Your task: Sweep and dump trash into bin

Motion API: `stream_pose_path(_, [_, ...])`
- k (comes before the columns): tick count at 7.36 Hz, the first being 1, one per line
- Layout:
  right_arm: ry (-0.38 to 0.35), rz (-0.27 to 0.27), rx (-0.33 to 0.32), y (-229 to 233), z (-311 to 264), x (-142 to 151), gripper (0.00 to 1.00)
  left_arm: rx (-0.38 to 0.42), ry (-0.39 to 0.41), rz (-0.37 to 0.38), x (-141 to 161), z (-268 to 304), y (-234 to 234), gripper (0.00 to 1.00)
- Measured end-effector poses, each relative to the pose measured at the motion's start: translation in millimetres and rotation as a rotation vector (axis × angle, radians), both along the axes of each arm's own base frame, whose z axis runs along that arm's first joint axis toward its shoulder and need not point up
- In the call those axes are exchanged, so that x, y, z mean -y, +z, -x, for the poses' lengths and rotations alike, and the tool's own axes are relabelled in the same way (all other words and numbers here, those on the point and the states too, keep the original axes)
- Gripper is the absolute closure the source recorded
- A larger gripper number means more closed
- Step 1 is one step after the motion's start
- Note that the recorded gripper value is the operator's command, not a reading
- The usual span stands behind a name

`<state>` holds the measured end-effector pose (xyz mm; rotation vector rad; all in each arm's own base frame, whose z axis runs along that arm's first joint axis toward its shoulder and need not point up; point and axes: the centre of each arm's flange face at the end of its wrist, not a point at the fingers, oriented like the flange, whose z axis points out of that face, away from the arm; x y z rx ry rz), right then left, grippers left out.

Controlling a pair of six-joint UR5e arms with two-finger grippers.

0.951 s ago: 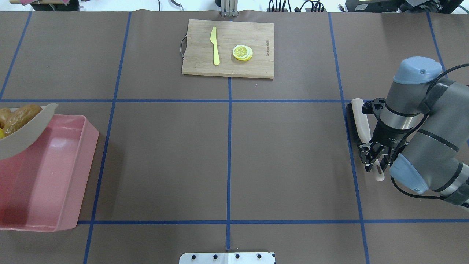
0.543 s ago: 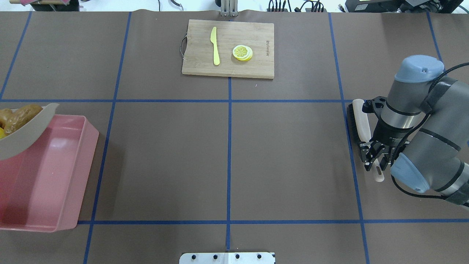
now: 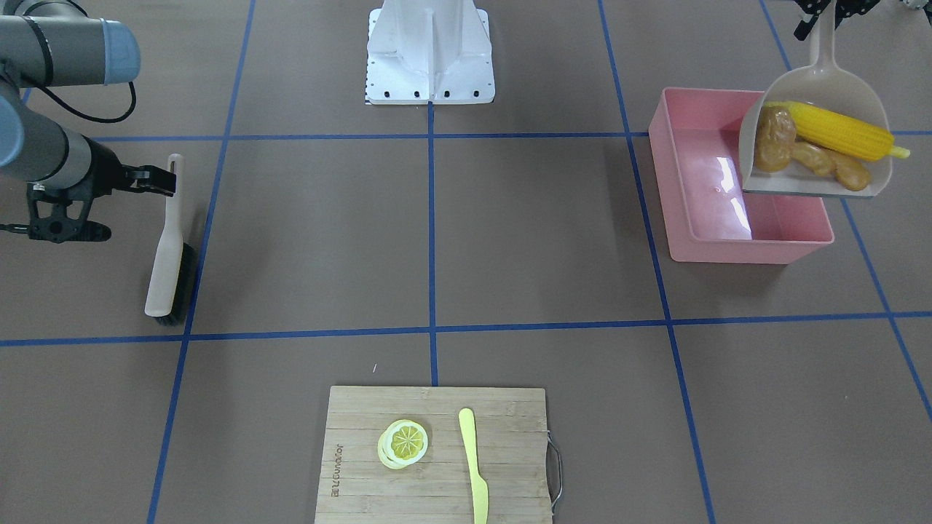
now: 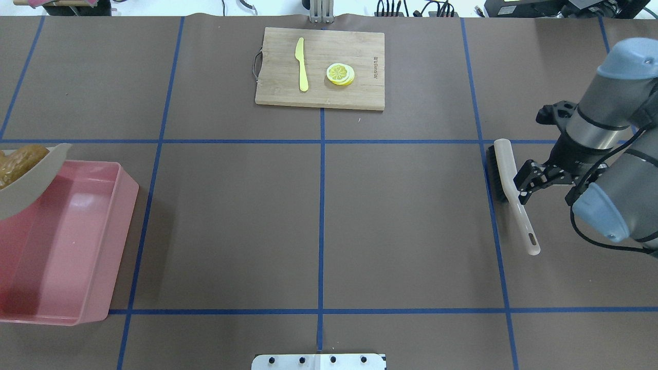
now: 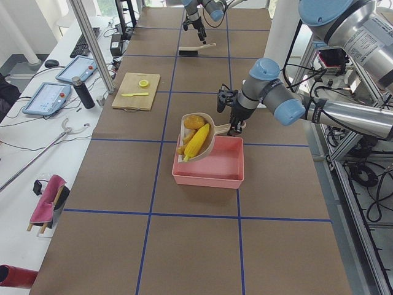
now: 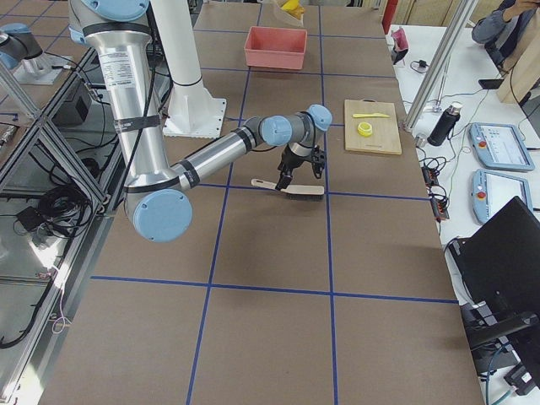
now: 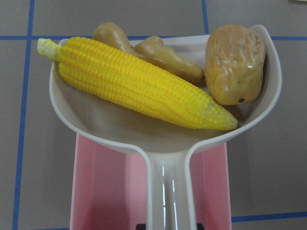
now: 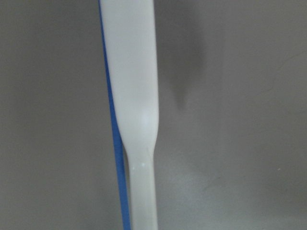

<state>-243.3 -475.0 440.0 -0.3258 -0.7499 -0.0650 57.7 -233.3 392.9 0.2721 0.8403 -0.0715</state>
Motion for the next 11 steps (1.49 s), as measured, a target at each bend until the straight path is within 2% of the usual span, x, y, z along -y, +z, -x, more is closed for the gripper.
stream_pose_path(1, [0.026, -0.037, -0.005, 3, -27, 12, 0.0, 0.014, -0.011, -0.017, 0, 0, 1, 1.0])
stream_pose_path(3, [0.012, -0.149, -0.048, 23, -79, 28, 0.0, 0.042, -0.015, -0.042, 0, -3, 3, 1.0])
stream_pose_path(5, [0.014, -0.196, -0.103, 66, -135, 26, 0.0, 0.032, 0.025, -0.029, -6, -10, 3, 1.0])
stream_pose_path(6, [0.011, -0.226, -0.107, 95, -165, 24, 0.0, 0.01, 0.061, -0.008, -10, -14, 2, 1.0])
stream_pose_path(8, [0.006, -0.289, -0.093, 161, -225, 5, 0.0, -0.039, 0.138, 0.049, -19, -20, 3, 1.0])
stream_pose_path(11, [0.041, -0.322, -0.06, 219, -271, -52, 0.0, -0.097, 0.237, 0.17, -33, -25, 7, 1.0])
